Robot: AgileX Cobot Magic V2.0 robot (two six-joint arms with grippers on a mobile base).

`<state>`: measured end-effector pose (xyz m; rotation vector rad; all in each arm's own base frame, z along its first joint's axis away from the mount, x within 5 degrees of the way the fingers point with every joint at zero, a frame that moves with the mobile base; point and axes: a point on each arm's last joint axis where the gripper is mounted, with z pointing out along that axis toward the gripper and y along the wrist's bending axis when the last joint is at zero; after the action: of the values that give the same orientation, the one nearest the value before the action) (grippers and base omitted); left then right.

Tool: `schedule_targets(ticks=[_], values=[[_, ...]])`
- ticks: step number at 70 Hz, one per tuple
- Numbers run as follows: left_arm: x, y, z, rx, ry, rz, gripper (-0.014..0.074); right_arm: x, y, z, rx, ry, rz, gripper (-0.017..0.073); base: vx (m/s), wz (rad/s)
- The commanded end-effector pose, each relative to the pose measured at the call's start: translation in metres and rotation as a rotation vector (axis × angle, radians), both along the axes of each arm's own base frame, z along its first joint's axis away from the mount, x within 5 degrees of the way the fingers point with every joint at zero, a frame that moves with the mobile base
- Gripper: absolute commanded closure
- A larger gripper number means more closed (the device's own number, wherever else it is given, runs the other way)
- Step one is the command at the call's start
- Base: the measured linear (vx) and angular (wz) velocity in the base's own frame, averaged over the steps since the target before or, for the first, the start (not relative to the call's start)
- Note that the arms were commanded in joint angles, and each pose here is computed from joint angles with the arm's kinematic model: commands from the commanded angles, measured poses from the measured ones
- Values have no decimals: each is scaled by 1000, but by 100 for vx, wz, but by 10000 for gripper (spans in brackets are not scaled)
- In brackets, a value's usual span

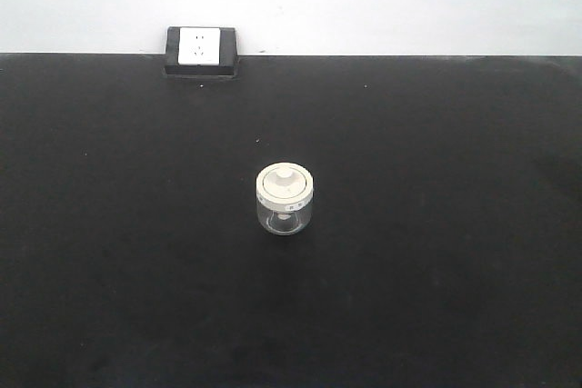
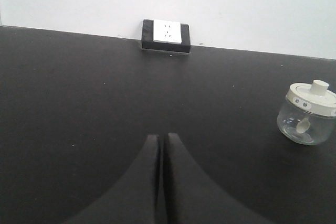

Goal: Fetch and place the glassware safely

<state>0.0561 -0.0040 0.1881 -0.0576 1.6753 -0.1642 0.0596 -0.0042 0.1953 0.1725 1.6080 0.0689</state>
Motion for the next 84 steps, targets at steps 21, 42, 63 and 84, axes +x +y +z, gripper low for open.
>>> schedule_targets(ticks=[21, 42, 63, 84], values=[[1, -1, -2, -12, -52, -9, 592, -3, 3, -3, -163, -28, 55, 563, 0, 0], [1, -1, -2, -12, -52, -9, 592, -3, 3, -3, -148, -29, 58, 563, 0, 0], [1, -1, -2, -12, -52, -9, 592, -3, 3, -3, -148, -29, 58, 563, 0, 0], [1, -1, -2, -12, -52, -9, 592, -3, 3, -3, -148, -29, 58, 563, 0, 0]])
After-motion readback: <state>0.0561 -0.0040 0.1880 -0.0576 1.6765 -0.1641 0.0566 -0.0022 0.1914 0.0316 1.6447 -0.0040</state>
